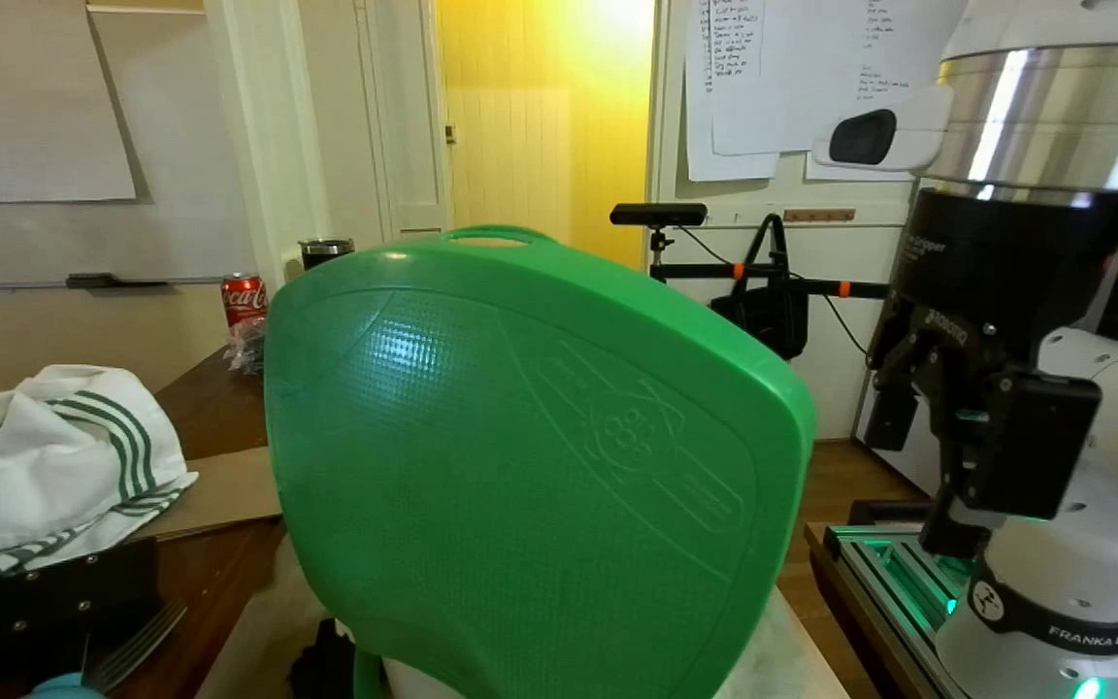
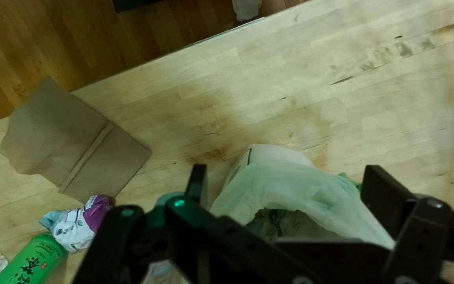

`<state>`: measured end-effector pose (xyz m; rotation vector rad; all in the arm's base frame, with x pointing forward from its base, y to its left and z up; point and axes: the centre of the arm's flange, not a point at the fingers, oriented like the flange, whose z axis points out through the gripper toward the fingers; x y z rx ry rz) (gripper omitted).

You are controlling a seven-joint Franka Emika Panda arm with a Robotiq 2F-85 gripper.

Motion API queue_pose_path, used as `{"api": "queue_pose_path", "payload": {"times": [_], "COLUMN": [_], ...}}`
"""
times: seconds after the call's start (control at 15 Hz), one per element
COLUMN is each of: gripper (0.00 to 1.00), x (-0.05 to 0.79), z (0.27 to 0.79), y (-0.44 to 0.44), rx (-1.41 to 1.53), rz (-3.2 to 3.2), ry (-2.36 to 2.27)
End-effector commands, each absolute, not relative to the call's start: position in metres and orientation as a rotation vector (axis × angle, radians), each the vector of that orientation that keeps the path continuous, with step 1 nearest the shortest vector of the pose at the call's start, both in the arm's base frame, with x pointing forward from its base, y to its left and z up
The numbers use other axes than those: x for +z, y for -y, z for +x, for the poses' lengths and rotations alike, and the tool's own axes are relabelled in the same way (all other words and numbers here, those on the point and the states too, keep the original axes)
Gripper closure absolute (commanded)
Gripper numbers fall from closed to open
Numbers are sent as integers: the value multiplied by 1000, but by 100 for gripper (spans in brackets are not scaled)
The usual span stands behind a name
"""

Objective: Remove the white cap from the green bottle and put it on the table

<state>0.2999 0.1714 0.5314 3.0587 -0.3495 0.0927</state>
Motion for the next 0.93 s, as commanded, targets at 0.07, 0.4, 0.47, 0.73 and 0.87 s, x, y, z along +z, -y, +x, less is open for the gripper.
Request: {"api": "queue_pose_path", "payload": {"times": [0.07,0.4,0.47,0.73,0.87], "gripper": [0,0,0,0,0], "x": [530,535,535,525,520], "z": [302,310,313,319,322], "y": [-104,-28,-16,21,34], "rx": [141,322,355,421,313], "rz": [3025,3019,3025,3044,3003], "ry": [623,711,695,646,710]}}
